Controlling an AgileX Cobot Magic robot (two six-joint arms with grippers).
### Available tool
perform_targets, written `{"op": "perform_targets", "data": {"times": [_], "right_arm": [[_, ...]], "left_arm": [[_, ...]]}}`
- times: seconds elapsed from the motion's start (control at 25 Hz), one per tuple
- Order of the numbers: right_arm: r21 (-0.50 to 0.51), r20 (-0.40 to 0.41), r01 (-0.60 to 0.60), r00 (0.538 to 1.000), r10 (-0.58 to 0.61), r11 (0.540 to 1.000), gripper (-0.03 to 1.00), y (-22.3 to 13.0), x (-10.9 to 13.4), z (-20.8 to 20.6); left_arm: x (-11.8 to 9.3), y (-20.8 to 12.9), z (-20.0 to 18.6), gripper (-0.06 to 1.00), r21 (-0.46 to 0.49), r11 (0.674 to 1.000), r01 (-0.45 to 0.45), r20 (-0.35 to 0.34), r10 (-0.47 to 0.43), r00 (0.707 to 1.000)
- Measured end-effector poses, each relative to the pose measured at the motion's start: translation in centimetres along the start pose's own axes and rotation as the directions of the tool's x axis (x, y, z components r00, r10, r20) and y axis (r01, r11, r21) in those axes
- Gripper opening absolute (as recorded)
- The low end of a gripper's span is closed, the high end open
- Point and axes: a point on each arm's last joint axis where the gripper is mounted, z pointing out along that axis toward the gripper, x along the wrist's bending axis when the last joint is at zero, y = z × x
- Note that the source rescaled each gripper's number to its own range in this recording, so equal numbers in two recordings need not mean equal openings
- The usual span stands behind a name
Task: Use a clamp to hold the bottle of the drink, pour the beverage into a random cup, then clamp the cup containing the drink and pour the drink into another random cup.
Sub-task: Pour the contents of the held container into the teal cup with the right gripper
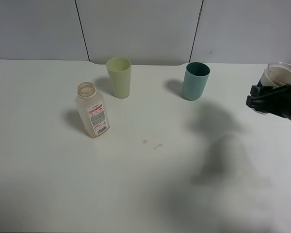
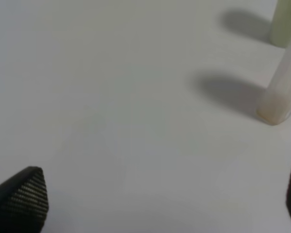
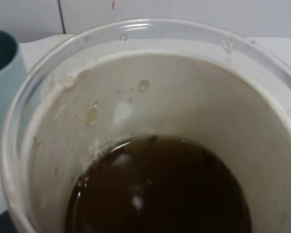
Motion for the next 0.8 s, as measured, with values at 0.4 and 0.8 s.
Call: {"op": "perform_targets", "data": {"times": [0.4, 0.8], "right_arm": [[-0.024, -0.120, 0.027, 0.992, -0.030, 0.999, 0.00, 5.6, -0.5, 4.4], [0.040, -0.203, 0.097, 0.975, -0.087, 0.994, 0.00, 7.9, 0.3, 8.4]], "left_arm": [[0.0, 0.0, 0.0, 1.00, 0.000, 1.000, 0.000, 0.000, 0.000, 1.000], [0.0, 0.0, 0.0, 1.00, 0.000, 1.000, 0.000, -0.001, 0.000, 1.000]]}}
